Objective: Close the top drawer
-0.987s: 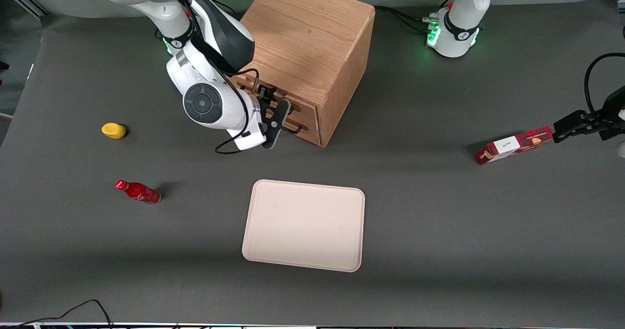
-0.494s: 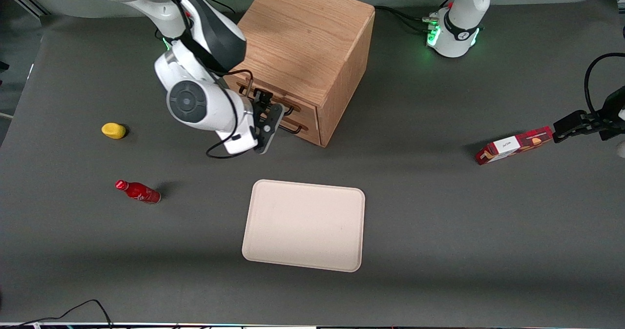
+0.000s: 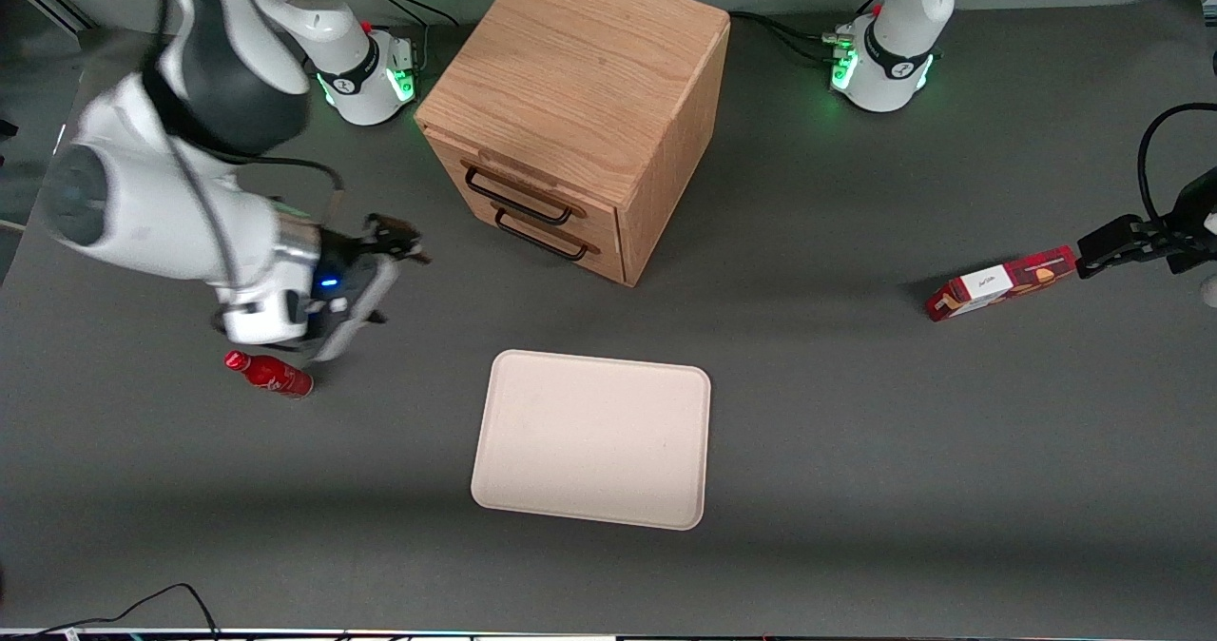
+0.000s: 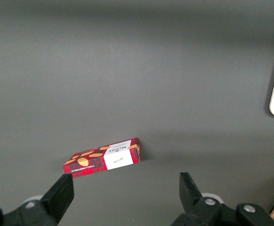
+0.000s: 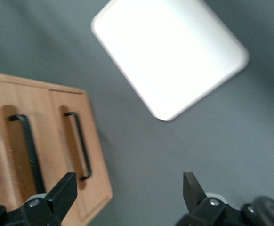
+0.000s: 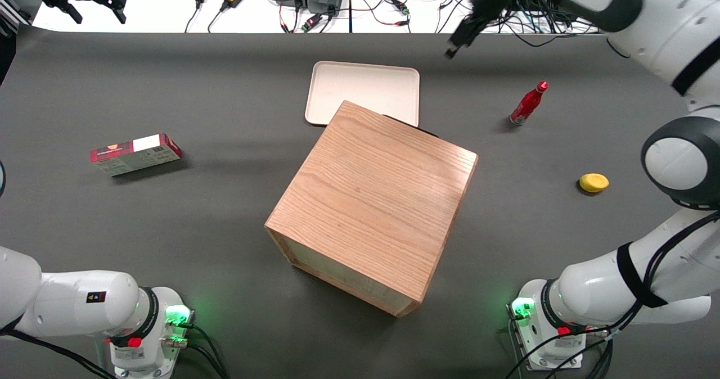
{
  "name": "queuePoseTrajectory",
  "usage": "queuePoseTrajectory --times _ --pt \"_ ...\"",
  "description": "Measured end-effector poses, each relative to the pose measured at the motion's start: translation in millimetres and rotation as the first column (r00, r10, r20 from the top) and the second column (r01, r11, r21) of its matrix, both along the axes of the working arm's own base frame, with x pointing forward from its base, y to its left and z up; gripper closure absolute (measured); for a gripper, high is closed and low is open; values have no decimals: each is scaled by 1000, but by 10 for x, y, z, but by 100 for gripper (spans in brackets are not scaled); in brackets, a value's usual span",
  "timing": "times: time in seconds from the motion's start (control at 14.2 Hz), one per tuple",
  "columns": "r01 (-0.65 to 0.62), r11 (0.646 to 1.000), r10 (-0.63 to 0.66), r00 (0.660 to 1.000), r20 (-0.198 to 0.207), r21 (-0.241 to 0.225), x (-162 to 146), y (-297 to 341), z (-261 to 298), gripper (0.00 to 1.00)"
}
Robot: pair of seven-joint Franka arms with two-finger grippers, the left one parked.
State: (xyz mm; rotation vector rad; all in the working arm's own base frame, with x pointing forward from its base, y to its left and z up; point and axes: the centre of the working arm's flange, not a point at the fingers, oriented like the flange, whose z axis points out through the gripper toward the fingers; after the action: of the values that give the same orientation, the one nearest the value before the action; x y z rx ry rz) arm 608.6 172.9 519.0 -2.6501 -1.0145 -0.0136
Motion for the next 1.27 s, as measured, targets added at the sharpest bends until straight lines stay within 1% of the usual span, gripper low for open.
queuePoseTrajectory --times 0.14,0.28,0.42,0.63,0.71,0.78,0.99,1.06,1.13,1.2,1.27 --pt "108 994 -107 994 32 -22 91 -605 157 0" --pt "209 977 -207 977 60 -35 139 -1194 275 0" --pt "301 953 -295 950 102 -47 142 -1731 403 0" --pt "399 912 -383 911 150 -96 69 -2353 541 0" --pt "435 895 -418 895 154 -100 45 -2448 577 0" --pt "482 870 -466 872 153 -98 25 -2490 617 0" --pt "635 769 -622 771 140 -78 -36 -2412 790 0" --pt "665 743 -653 745 139 -72 -56 -2350 847 0" --pt "684 726 -671 728 142 -72 -77 -2265 907 0" --pt "696 713 -682 716 149 -84 -112 -2154 969 0" --pt "697 709 -682 716 150 -108 -172 -2023 1013 0"
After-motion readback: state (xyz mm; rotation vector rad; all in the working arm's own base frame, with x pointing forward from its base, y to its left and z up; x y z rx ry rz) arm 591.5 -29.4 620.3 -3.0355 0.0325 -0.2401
